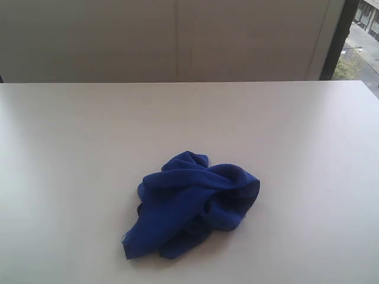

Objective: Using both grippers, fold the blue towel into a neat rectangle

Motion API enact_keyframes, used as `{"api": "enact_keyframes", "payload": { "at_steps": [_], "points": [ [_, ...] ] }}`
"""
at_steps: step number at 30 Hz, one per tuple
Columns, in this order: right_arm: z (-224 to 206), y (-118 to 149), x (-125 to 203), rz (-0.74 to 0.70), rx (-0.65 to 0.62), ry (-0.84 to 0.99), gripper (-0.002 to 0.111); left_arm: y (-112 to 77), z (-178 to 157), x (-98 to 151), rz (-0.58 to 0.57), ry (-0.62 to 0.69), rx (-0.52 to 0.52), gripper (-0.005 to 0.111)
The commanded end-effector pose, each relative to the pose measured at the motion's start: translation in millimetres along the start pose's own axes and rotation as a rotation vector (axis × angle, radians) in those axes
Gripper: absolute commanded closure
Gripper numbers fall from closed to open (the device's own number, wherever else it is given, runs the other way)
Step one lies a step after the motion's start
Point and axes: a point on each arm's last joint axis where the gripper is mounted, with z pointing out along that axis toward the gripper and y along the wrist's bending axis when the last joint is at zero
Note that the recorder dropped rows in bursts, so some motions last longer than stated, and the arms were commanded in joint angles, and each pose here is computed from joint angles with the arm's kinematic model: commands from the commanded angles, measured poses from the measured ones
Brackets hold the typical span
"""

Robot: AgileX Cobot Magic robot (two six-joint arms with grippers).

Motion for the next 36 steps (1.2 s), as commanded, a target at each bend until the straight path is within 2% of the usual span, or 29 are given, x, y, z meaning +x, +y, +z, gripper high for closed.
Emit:
{"api": "enact_keyframes", "payload": {
  "at_steps": [1, 22, 31, 36],
  "points": [
    [0.0, -0.1, 0.5, -0.005, 0.001, -0.008, 0.108, 0.0, 0.2, 1.1, -0.006, -0.002, -0.002, 0.107],
    [0.0, -0.1, 0.5, -0.005, 0.001, -0.008, 0.108, 0.1, 0.2, 0.6, -0.006, -0.007, -0.002, 0.107],
    [0.0, -0.1, 0.5, -0.005, 0.001, -0.008, 0.108, 1.0, -1.9, -18.3, -0.006, -0.217, -0.012, 0.107],
    [0.0, -0.1, 0.5, -0.005, 0.001, -0.008, 0.108, 1.1, -2.5, -21.0, -0.006, -0.247, -0.013, 0.107]
  ]
}}
